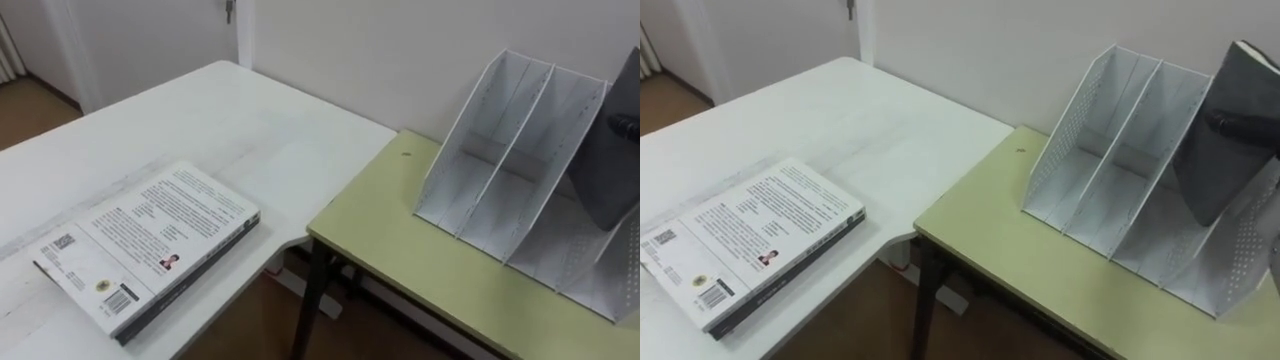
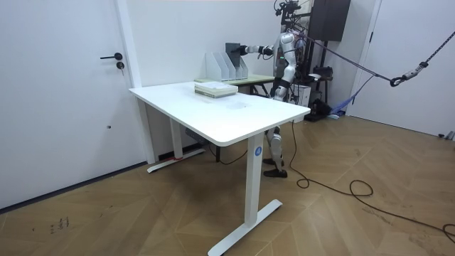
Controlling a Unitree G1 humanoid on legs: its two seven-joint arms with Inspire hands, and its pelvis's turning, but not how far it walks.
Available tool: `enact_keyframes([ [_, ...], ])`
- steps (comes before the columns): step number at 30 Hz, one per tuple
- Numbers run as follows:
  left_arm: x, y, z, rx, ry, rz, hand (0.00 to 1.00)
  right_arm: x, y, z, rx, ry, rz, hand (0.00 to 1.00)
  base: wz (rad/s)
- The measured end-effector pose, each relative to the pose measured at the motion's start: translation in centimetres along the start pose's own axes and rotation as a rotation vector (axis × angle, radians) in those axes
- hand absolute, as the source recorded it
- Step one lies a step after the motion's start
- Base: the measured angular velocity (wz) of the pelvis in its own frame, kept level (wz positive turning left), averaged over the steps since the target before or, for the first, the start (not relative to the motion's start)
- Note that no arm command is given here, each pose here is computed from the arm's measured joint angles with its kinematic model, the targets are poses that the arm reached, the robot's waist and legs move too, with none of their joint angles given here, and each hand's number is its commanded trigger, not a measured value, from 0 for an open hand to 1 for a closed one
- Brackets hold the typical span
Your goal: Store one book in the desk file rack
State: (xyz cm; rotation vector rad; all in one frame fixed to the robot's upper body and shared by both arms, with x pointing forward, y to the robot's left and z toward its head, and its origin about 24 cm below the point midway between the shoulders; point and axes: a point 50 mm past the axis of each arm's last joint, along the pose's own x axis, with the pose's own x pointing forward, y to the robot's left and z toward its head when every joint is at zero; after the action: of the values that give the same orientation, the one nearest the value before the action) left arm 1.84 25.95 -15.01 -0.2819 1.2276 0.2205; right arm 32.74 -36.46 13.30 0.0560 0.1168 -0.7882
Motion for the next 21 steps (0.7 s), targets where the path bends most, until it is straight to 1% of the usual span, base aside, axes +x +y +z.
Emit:
enact_keyframes([
  [7, -0.05, 0.08, -0.16, -0.002, 0.009, 0.003, 0.0, 0.04, 0.56, 0.74, 0.012, -0.005, 0.019, 0.0, 0.0],
  [17, -0.05, 0.1, -0.13, -0.002, 0.01, 0.004, 0.0, 0.04, 0.64, 0.7, 0.01, -0.001, 0.033, 0.0, 0.0],
  [21, -0.04, 0.1, -0.15, 0.0, 0.013, 0.009, 0.0, 0.03, 0.81, 0.68, 0.058, 0.016, 0.071, 0.0, 0.0],
])
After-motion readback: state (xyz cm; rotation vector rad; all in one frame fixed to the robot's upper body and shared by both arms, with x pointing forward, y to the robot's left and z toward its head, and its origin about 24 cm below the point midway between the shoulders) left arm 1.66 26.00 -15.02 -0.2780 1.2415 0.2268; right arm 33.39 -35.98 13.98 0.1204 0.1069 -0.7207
